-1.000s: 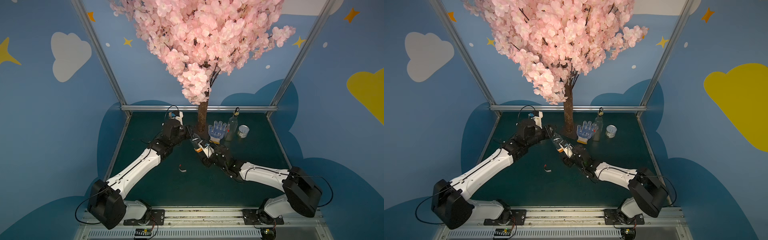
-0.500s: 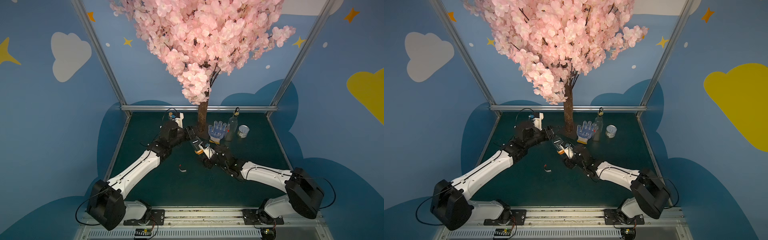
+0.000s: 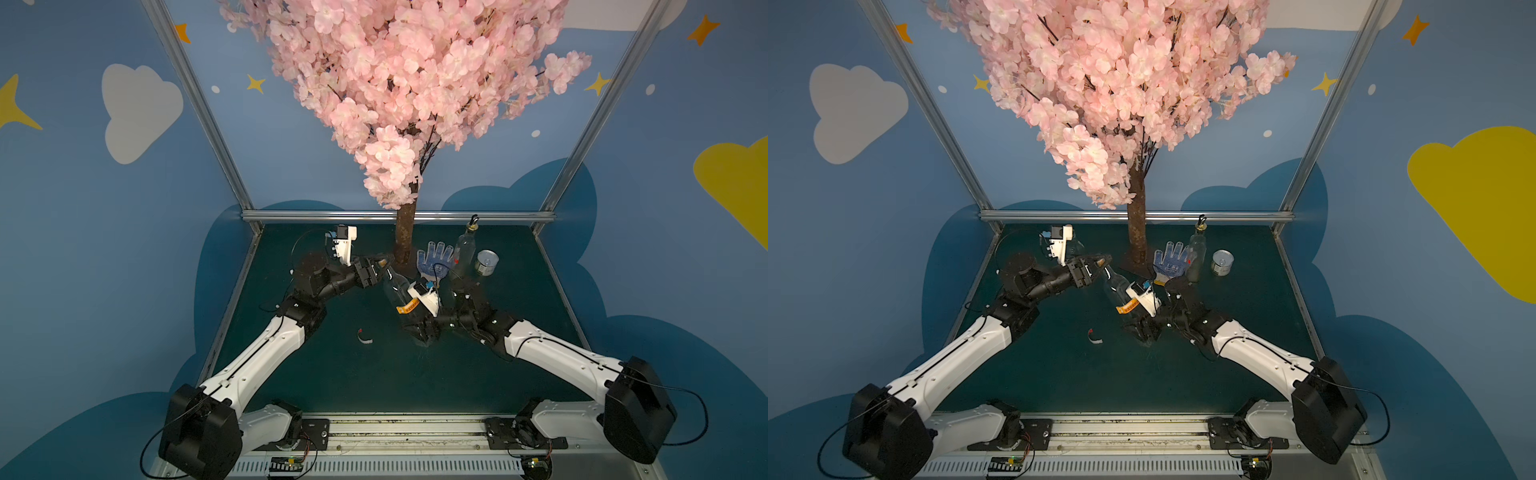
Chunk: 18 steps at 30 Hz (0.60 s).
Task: Remove the label from the bottle
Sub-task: Pick up the bottle from the center of the board.
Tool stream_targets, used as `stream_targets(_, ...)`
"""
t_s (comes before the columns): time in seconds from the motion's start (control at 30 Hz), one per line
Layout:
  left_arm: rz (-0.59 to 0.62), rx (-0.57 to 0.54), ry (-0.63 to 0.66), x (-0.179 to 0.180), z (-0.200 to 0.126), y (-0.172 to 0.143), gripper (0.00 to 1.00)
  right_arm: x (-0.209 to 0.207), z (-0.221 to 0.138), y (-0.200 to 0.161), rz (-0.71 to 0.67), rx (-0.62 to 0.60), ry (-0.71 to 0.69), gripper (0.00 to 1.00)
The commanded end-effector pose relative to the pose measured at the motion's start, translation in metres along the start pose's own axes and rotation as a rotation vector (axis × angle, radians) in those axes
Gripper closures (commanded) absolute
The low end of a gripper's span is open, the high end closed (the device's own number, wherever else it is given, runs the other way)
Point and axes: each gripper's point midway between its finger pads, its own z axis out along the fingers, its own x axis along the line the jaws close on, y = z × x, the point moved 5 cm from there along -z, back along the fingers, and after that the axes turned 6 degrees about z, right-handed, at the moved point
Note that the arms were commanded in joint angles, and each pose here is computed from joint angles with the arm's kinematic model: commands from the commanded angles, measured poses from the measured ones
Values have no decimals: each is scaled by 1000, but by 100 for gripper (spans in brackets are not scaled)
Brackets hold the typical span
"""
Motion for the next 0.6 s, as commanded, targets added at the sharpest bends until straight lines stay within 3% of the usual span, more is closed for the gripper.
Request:
stream_targets(0.0,51,-6,-143,-24,0,5,27,26,-14,31,-33,-86,153,100)
stream_targets(0.17,89,-13,-182,-36,2,4,32,31,-12,35,-19,-84,207,100)
stream_targets(0.3,107,-14,-182,-39,7,2,43,31,-9,36,-13,-72,231,100)
stream_targets(0.47,108,-13,-174,-38,9,1,73,30,-8,36,-8,-71,233,100)
stream_targets(0.57,119,-23,-164,-39,7,3,79,30,-7,35,-6,-67,234,100)
